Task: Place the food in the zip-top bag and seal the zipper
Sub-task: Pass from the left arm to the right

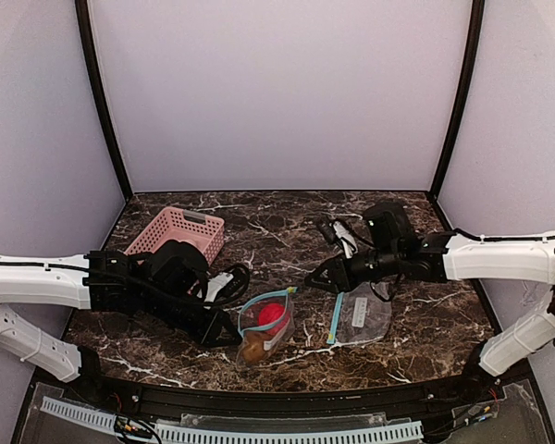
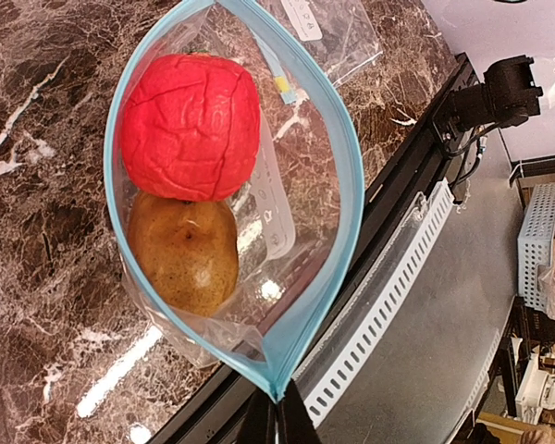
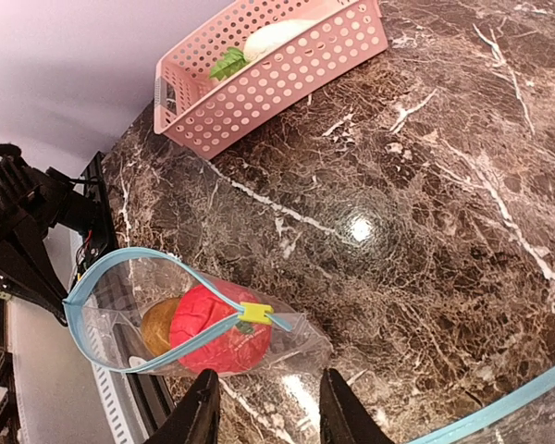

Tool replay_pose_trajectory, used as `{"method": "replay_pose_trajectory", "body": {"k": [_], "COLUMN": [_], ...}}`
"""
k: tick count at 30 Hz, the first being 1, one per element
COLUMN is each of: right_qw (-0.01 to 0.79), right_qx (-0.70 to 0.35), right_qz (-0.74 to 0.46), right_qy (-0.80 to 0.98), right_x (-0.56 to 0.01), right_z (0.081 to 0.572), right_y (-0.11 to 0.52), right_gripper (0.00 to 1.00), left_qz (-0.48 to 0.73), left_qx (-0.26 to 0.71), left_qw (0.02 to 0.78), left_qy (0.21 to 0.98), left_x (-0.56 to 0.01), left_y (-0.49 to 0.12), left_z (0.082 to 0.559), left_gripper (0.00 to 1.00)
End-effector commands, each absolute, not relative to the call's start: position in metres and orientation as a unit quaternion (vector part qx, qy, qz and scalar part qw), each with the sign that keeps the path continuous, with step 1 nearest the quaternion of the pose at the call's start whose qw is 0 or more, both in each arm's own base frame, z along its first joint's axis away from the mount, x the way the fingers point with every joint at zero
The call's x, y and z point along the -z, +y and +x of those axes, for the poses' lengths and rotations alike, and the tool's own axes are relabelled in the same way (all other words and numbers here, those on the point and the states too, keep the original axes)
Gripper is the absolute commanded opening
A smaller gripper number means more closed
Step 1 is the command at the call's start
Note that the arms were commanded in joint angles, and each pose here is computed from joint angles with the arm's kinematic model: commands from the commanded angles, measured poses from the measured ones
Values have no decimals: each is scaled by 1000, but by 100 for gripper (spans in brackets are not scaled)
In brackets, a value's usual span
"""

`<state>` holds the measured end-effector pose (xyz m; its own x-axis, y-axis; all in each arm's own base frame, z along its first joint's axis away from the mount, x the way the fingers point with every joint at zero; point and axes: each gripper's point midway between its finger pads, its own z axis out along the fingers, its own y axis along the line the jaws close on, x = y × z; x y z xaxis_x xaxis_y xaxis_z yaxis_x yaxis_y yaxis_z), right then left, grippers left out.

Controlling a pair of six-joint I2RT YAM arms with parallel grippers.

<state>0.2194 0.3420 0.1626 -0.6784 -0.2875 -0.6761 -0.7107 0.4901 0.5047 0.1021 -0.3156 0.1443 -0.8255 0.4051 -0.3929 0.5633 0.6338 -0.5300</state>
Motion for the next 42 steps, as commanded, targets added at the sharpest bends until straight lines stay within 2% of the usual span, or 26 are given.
{"method": "replay_pose_trajectory", "body": {"k": [1, 7, 19, 26, 42], "right_qw": [271, 252, 234, 221, 218], "right_qx": [-433, -442, -446, -453, -452], "right_qz": [-361, -387, -410, -417, -409], "right_qy": [780, 769, 761, 756, 762], "right_x": [-173, -163, -149, -144, -136], "right_z": [219, 219, 225, 226, 240], "right_y": [356, 366, 377, 380, 377], "right_gripper": [34, 27, 25, 16, 26], "left_qz": [277, 277, 275, 274, 274], "left_qx": [345, 344, 345, 344, 342], "left_qw": [123, 119, 116, 114, 110], "left_qy": [888, 889, 890, 891, 892], "left_x": [-150, -148, -147, -145, -143], "left_y": [-317, -316, -316, -316, -318], "left_z": [99, 97, 97, 97, 97], "left_gripper": [1, 1, 1, 1, 1]}}
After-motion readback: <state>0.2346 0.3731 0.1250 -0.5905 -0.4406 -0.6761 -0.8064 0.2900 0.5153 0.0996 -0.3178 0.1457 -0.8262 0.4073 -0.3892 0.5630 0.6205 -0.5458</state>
